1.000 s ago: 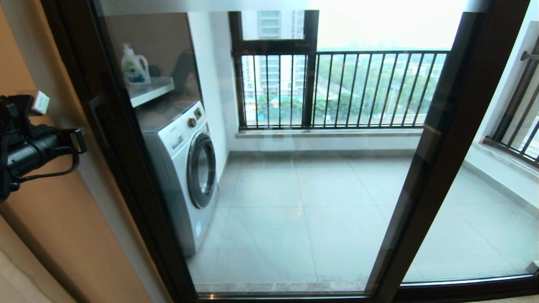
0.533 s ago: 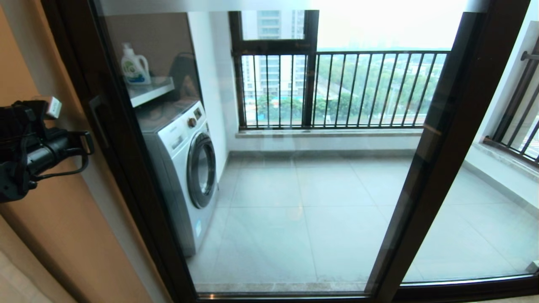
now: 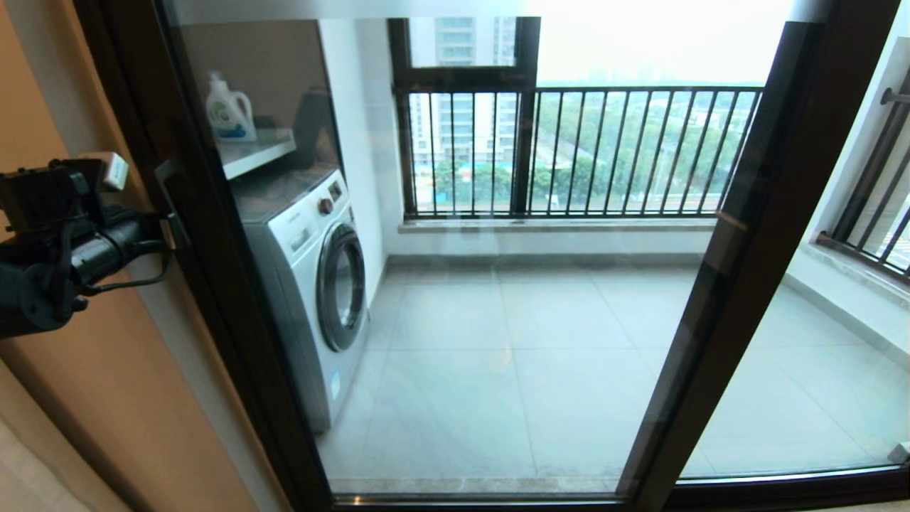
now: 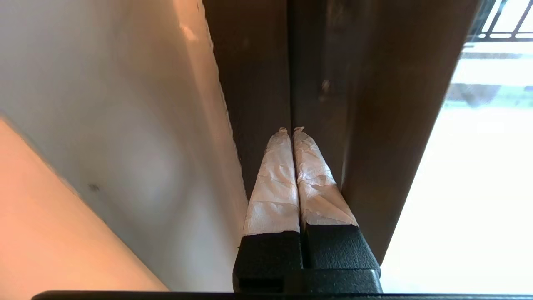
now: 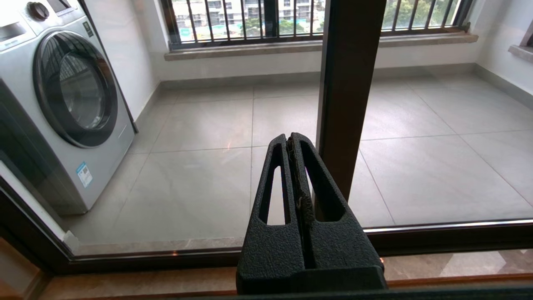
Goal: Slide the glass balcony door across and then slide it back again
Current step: Close the slid door
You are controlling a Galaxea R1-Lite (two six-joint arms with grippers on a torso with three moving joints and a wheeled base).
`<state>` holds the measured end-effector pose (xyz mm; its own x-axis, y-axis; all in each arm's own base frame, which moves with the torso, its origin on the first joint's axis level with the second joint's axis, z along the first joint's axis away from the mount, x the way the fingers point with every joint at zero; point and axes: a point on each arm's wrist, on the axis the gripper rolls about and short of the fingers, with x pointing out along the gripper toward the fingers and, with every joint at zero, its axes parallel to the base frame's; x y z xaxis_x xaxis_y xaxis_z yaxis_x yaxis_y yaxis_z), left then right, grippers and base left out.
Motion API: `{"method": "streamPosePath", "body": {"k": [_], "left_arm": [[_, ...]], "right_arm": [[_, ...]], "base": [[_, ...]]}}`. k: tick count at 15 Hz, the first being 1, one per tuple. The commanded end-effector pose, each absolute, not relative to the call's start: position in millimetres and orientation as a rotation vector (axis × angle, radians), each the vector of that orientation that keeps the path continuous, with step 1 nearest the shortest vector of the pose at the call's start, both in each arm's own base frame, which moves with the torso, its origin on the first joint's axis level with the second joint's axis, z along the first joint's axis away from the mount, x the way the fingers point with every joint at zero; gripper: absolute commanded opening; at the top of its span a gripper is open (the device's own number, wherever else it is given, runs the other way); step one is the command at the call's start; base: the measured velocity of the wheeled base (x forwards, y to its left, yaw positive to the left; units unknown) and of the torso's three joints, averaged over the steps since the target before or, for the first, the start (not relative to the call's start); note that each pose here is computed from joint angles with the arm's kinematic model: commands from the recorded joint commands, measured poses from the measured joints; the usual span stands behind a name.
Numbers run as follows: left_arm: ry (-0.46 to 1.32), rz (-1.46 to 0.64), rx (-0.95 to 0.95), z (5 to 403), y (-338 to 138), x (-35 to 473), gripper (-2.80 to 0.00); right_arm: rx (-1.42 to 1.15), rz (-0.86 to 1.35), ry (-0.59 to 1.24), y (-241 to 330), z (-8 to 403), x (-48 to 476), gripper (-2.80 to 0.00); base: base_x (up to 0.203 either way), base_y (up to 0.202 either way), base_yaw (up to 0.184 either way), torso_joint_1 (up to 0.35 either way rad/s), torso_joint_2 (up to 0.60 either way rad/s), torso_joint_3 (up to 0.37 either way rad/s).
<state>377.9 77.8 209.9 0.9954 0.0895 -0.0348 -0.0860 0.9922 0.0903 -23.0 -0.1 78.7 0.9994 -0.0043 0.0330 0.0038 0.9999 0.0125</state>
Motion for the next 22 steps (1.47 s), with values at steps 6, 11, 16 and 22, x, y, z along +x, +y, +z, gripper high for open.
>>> {"method": "streamPosePath", "body": {"k": [6, 11, 16, 22], "left_arm": [[-0.001, 0.020, 0.095, 224.2, 52.0, 373.6, -2.80], [-0.025, 0.024, 0.100, 231.4, 44.8, 376.3, -2.80], [-0.047, -0.006, 0.101, 249.9, 32.1, 368.5, -2.80], [-0.060, -0.003, 0.100, 263.1, 27.3, 366.5, -2.80]], "right_arm": [[0.012, -0.004, -0.020, -0.1, 75.4, -21.9, -2.80], [0.012, -0.004, -0.020, -0.1, 75.4, -21.9, -2.80], [0.012, -0.004, -0.020, -0.1, 75.4, -21.9, -2.80], [0.012, -0.004, -0.020, -0.1, 75.4, -21.9, -2.80]], "base": [[0.000, 0.000, 0.000, 0.000, 0.00, 0.000], [0.000, 0.000, 0.000, 0.000, 0.00, 0.000], [0.000, 0.000, 0.000, 0.000, 0.00, 0.000], [0.000, 0.000, 0.000, 0.000, 0.00, 0.000]]}}
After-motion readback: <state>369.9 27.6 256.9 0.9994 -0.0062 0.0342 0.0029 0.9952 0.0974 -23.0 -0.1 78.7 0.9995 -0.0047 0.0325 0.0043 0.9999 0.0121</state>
